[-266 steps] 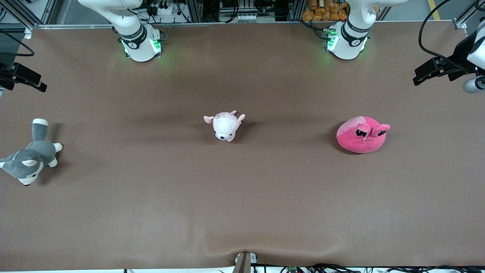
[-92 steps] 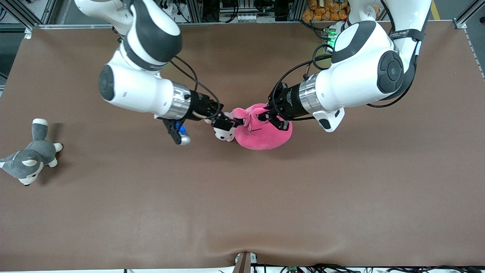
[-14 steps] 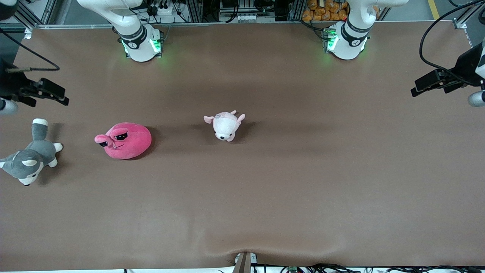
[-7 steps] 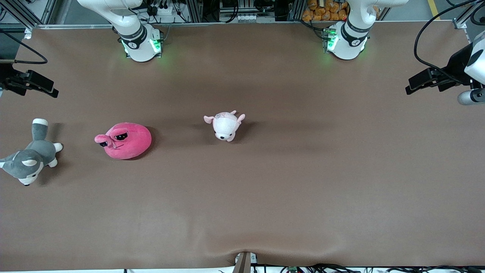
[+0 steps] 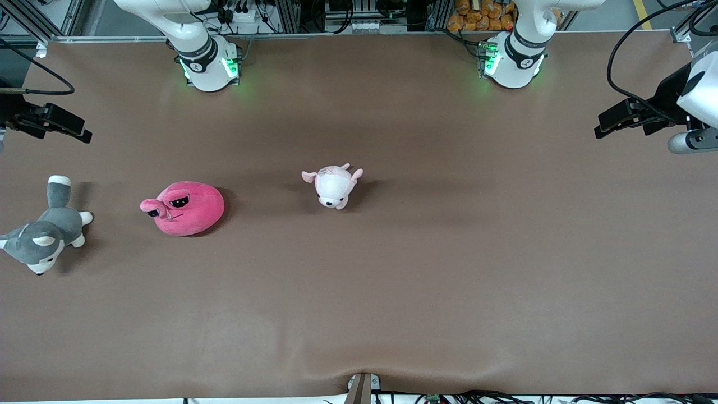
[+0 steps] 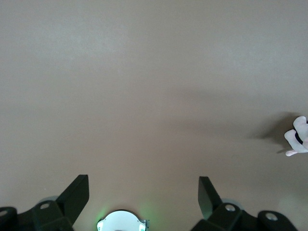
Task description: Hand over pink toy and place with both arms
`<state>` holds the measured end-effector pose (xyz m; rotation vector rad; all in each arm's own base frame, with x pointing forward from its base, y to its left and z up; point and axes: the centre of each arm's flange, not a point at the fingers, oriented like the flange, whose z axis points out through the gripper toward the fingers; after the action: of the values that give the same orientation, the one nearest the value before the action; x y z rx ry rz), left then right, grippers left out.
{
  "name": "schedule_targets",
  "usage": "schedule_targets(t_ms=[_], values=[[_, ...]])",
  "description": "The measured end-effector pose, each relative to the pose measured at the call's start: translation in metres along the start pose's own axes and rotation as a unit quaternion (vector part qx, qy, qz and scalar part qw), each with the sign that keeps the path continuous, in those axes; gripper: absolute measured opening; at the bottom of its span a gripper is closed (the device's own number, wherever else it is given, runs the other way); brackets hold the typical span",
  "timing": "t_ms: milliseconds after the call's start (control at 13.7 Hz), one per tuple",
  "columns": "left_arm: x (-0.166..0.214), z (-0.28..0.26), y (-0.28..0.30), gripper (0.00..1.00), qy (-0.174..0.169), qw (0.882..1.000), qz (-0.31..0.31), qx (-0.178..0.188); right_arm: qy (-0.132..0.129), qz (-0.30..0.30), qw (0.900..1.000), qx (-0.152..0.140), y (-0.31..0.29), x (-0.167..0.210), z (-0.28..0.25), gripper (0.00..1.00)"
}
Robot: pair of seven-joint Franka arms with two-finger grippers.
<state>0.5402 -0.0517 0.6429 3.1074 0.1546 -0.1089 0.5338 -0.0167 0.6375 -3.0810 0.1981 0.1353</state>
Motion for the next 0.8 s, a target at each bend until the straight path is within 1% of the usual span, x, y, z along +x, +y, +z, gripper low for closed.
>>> schedule_targets(t_ms=[805], values=[[0.0,-0.0031,-0.0084,1.0,0.004,1.0,-0.007,0.0,0.004,-0.002,1.0,0.0,-0.002,0.001,0.0,1.0]])
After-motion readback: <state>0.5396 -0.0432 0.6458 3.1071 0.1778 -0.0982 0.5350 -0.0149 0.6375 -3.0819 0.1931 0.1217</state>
